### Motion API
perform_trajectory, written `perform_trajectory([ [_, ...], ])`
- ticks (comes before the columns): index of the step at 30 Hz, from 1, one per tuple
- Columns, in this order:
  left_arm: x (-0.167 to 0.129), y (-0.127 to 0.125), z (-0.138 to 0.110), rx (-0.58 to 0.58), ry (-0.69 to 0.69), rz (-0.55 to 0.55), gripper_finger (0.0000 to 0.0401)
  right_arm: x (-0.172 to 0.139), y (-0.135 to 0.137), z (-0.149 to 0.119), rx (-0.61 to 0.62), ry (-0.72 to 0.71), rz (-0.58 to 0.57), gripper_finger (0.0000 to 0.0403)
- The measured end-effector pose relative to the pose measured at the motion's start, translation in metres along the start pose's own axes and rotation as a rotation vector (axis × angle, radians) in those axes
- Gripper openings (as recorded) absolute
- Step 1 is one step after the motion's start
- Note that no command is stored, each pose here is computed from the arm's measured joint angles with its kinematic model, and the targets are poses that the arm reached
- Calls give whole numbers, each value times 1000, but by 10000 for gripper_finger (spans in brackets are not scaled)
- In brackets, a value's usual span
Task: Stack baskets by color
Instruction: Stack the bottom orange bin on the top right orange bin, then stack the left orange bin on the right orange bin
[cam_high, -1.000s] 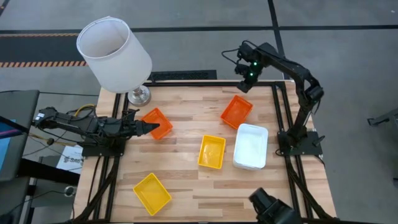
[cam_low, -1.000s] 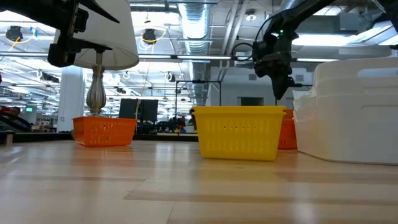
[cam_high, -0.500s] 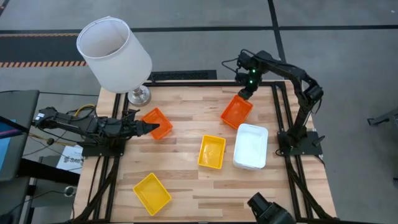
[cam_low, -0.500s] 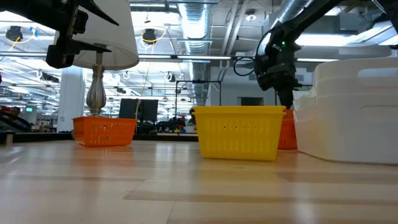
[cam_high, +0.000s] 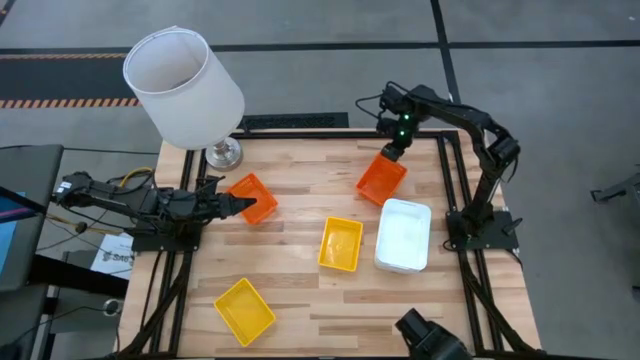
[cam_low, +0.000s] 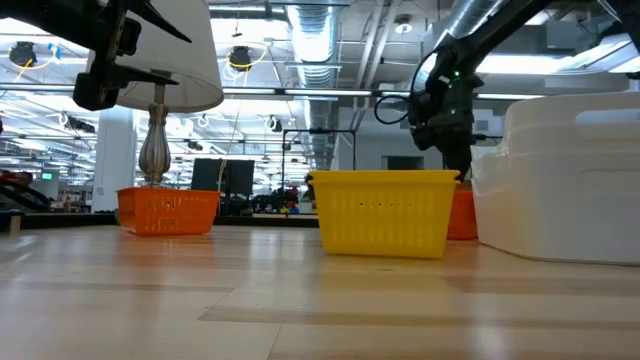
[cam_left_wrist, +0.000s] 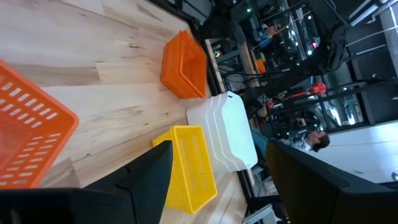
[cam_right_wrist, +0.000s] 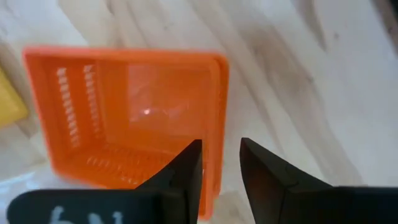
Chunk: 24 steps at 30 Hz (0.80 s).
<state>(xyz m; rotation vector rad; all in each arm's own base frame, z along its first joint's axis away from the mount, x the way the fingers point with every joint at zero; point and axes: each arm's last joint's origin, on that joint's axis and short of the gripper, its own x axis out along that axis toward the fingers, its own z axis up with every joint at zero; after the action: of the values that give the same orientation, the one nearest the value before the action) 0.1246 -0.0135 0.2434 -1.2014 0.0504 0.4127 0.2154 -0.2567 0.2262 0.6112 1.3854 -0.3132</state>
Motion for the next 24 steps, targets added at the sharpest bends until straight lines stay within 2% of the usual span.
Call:
perform_trajectory([
  [7,0,1,0,-7,1,5,247,2,2,5,-9,-35,-2,120],
  [12,0,1,0,-7,1,5,247,-20,18,18,3,-121,57,120],
  [18,0,0,0,-8,-3,5,247,-57,72,50,-66,-333,63,120],
  [21,0,0,0,-8,-4,4,247,-68,112,64,-127,-468,39,120],
  [24,0,0,0,-9,-4,3,247,-66,154,75,-147,-598,-19,120],
])
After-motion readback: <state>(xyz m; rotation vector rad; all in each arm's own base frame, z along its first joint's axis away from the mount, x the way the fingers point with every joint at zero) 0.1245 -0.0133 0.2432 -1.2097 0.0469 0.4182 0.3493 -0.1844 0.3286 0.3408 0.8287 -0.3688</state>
